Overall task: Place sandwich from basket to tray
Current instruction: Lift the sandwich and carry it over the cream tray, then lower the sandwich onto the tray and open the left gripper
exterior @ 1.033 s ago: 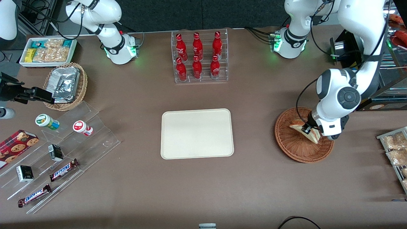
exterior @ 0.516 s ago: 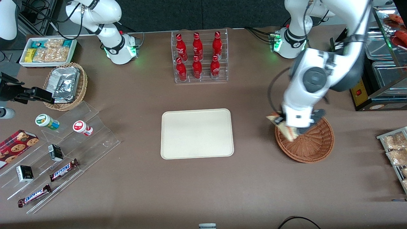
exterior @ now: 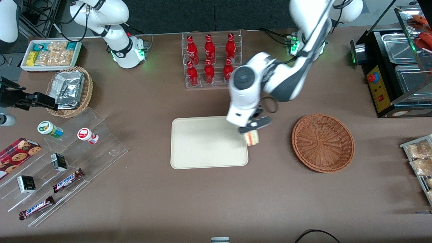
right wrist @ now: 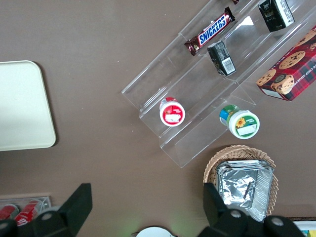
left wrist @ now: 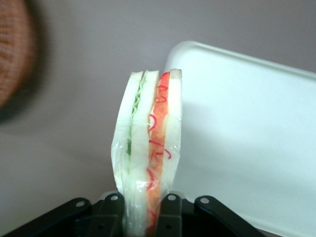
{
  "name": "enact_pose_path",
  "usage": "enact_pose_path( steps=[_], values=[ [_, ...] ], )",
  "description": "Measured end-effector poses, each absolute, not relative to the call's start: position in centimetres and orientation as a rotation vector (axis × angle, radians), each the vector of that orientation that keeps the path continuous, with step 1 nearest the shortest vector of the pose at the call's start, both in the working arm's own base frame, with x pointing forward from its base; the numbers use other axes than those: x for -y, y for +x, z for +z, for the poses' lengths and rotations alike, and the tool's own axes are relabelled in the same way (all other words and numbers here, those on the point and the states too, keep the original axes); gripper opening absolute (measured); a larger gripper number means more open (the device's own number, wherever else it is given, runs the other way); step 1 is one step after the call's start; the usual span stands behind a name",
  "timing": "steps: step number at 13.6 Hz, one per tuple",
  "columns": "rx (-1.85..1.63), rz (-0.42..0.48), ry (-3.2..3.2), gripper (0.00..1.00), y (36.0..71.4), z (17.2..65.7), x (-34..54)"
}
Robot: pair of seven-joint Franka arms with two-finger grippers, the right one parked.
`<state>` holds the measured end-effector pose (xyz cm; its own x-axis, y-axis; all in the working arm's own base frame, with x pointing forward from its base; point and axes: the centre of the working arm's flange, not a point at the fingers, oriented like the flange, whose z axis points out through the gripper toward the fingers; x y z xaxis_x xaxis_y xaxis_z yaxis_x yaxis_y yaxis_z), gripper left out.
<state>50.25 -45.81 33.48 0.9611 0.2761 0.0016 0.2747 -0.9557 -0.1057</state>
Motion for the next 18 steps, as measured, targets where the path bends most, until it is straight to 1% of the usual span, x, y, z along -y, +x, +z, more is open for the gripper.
enact_pose_path(
  steps=[1, 3, 5, 8, 10, 13, 14, 18],
  values=[
    [0.382, 0.01, -3.026, 0.16, 50.0, 31.9, 48.3],
    [0.338, -0.04, -3.085, 0.16, 50.1, 29.1, 51.5],
    [0.317, -0.077, -3.127, 0.16, 50.4, 26.9, 52.7],
    [0.151, -0.127, -3.107, 0.16, 49.0, 24.1, 54.2],
    [0.065, -0.132, -3.102, 0.16, 48.4, 23.0, 54.7],
    [0.03, -0.125, -3.093, 0.16, 48.2, 22.2, 54.7],
    [0.029, -0.124, -3.092, 0.22, 48.2, 22.1, 54.7],
    [0.028, -0.124, -3.091, 0.61, 48.2, 22.2, 54.8]
  ],
)
